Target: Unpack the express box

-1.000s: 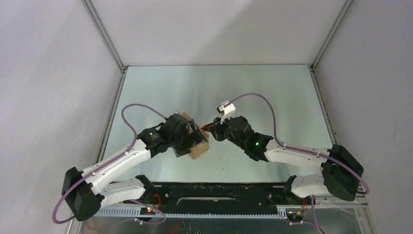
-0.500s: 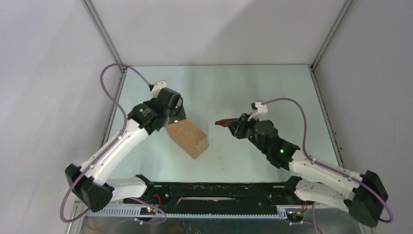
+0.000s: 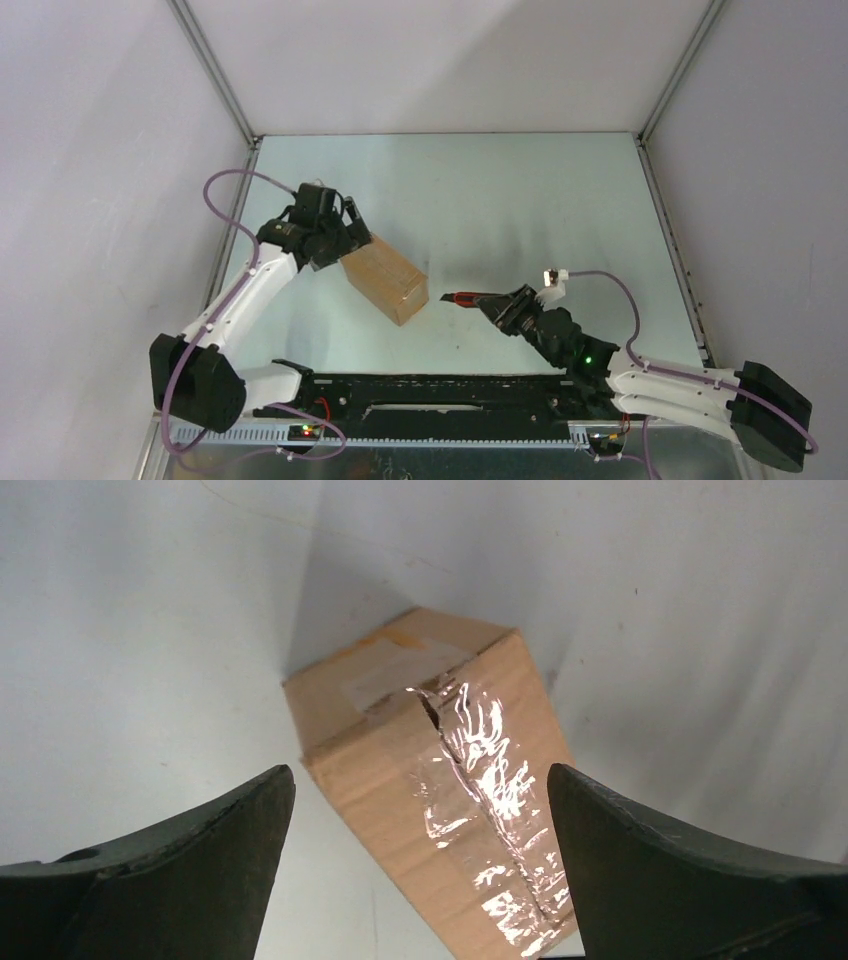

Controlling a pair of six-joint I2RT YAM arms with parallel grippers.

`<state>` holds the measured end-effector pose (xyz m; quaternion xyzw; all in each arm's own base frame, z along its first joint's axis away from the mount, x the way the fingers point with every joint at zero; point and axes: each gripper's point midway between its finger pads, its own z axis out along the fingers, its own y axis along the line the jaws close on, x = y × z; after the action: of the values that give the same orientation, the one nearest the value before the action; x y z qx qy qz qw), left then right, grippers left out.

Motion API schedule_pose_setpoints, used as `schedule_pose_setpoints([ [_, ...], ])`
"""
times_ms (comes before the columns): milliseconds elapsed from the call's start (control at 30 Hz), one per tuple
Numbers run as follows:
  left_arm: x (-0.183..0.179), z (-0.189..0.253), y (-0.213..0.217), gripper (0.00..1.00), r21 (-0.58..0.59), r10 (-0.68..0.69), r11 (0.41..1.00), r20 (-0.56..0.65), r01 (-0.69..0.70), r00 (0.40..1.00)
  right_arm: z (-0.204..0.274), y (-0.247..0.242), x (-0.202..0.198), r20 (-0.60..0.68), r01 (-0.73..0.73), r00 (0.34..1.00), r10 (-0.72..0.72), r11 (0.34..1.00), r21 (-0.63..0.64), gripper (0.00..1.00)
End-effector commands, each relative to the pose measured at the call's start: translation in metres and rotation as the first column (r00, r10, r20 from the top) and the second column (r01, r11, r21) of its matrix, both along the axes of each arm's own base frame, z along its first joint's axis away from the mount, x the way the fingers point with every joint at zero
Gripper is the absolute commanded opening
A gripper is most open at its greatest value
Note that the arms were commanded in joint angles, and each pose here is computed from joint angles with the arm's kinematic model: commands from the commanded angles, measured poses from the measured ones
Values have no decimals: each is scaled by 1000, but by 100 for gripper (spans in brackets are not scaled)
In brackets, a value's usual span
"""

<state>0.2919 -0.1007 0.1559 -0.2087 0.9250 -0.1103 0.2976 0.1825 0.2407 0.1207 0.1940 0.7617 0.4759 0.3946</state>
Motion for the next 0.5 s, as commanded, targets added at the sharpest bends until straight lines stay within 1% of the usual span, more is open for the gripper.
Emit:
schedule_pose_setpoints([
  [0, -1, -14, -27, 100, -163, -43, 986, 4, 44, 999, 45, -1, 10, -6, 123, 992, -128, 937, 327, 0],
  [67, -2, -25, -22, 100, -146, -29, 989, -20, 26, 999, 46, -3, 8, -13, 139, 989, -145, 920, 366, 0],
  [200, -7, -37, -21, 100, -162, -3, 987, -38, -3, 999, 59, -1, 9, 2, 141, 988, -156, 898, 417, 0],
  [300, -11, -41, -25, 100, -203, 11, 979, -41, -19, 999, 66, 5, 10, 5, 129, 989, -147, 886, 445, 0],
  [467, -17, -43, -35, 100, -317, 65, 946, -31, -71, 997, 60, 13, 13, -26, 141, 989, -145, 885, 444, 0],
])
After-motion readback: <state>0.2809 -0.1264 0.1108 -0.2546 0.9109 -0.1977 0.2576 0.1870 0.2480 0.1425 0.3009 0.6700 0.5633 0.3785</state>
